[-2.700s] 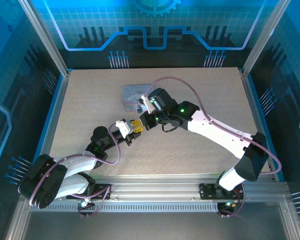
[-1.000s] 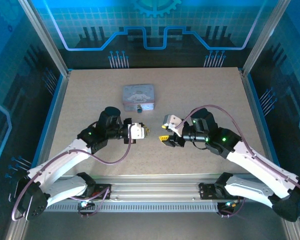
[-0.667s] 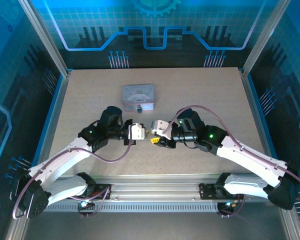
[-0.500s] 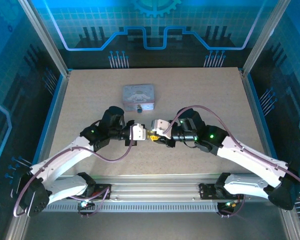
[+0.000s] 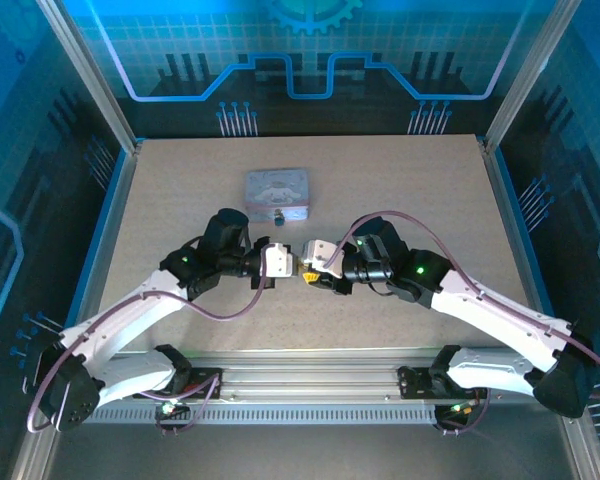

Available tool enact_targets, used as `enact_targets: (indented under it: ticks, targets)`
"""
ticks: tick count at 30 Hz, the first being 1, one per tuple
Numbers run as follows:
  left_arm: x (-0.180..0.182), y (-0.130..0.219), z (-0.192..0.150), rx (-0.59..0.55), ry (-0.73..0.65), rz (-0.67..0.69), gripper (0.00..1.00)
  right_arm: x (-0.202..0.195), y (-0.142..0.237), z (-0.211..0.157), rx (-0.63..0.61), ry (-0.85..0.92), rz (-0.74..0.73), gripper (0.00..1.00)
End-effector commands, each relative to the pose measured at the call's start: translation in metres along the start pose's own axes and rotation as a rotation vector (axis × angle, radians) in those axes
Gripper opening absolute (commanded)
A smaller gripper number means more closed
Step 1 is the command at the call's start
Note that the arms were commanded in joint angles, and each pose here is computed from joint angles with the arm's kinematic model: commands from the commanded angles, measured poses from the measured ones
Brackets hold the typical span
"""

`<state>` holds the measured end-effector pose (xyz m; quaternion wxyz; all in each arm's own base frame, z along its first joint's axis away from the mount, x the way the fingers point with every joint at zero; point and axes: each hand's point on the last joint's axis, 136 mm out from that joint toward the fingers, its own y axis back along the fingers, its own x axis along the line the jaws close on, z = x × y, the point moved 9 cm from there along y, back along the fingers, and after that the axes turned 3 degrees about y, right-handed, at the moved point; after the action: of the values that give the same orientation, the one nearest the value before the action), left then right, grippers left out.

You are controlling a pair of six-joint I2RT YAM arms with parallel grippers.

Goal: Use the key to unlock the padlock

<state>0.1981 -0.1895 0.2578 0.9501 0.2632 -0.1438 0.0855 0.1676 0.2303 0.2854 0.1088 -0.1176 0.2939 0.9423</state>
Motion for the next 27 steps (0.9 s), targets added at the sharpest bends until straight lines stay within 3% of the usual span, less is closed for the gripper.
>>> enact_targets:
  ticks: [1, 12, 23, 25, 26, 27]
  targets:
    - [-0.007, 0.006, 0.007, -0.036, -0.010, -0.033, 0.00, -0.005, 0.008, 0.008, -0.016, 0.018, -0.015, 0.23]
    - [-0.008, 0.003, 0.005, -0.032, 0.000, -0.052, 0.00, -0.011, 0.000, 0.009, 0.018, 0.013, -0.019, 0.27]
    - [-0.009, 0.007, 0.007, -0.042, 0.019, -0.036, 0.00, -0.015, -0.012, 0.001, 0.079, 0.032, -0.036, 0.00]
    - [-0.008, 0.010, 0.009, -0.056, 0.029, -0.004, 0.00, -0.015, -0.013, -0.001, 0.080, 0.046, -0.057, 0.00]
    - [-0.007, 0.011, 0.010, -0.062, 0.039, 0.016, 0.03, -0.015, -0.014, -0.002, 0.077, 0.053, -0.072, 0.00]
    - [-0.006, 0.014, 0.011, -0.070, 0.061, 0.049, 0.13, -0.016, -0.013, -0.003, 0.065, 0.063, -0.095, 0.00]
